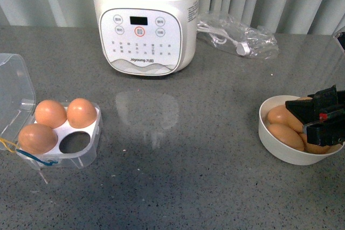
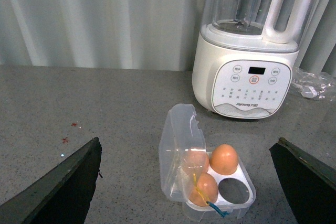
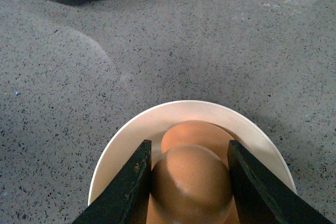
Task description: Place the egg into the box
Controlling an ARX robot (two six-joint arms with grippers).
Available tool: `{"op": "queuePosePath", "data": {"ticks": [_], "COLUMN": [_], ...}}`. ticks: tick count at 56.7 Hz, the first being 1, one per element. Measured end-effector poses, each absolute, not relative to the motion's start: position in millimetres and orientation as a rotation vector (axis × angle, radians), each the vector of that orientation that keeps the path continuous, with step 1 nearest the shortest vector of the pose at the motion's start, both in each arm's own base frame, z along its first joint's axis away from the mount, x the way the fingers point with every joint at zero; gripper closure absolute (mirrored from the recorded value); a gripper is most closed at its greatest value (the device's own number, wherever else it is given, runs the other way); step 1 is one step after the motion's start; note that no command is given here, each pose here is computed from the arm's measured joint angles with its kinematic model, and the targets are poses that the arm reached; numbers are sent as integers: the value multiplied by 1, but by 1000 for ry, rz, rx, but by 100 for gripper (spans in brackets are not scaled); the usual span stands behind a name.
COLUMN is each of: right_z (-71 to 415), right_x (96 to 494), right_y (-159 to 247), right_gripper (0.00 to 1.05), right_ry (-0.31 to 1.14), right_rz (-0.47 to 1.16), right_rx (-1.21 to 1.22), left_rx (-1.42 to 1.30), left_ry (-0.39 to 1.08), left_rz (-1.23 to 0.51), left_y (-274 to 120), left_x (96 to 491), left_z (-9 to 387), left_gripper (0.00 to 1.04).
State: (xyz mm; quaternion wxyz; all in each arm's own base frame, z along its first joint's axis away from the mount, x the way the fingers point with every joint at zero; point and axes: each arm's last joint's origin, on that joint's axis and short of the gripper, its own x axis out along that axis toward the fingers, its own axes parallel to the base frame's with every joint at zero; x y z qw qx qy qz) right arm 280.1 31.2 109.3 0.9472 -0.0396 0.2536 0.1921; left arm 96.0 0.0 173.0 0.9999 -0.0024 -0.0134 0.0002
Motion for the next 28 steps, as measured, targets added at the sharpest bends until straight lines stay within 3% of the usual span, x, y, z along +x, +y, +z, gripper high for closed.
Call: {"op": "queuePosePath", "data": {"ticks": [8, 28], "right_z": [115, 209], "right_x": [278, 297], "right_y": [30, 64], "right_gripper": [68, 68], "right_ry": [509, 293], "right_rz": [371, 511], "right_rx": [-81, 18], "left_rx": [-5, -5], "left_ry": [-27, -27], "left_rz": [0, 1], "left_y": [0, 0], "left_x": [96, 96], "left_z": [173, 173], "left_gripper": [7, 7]}}
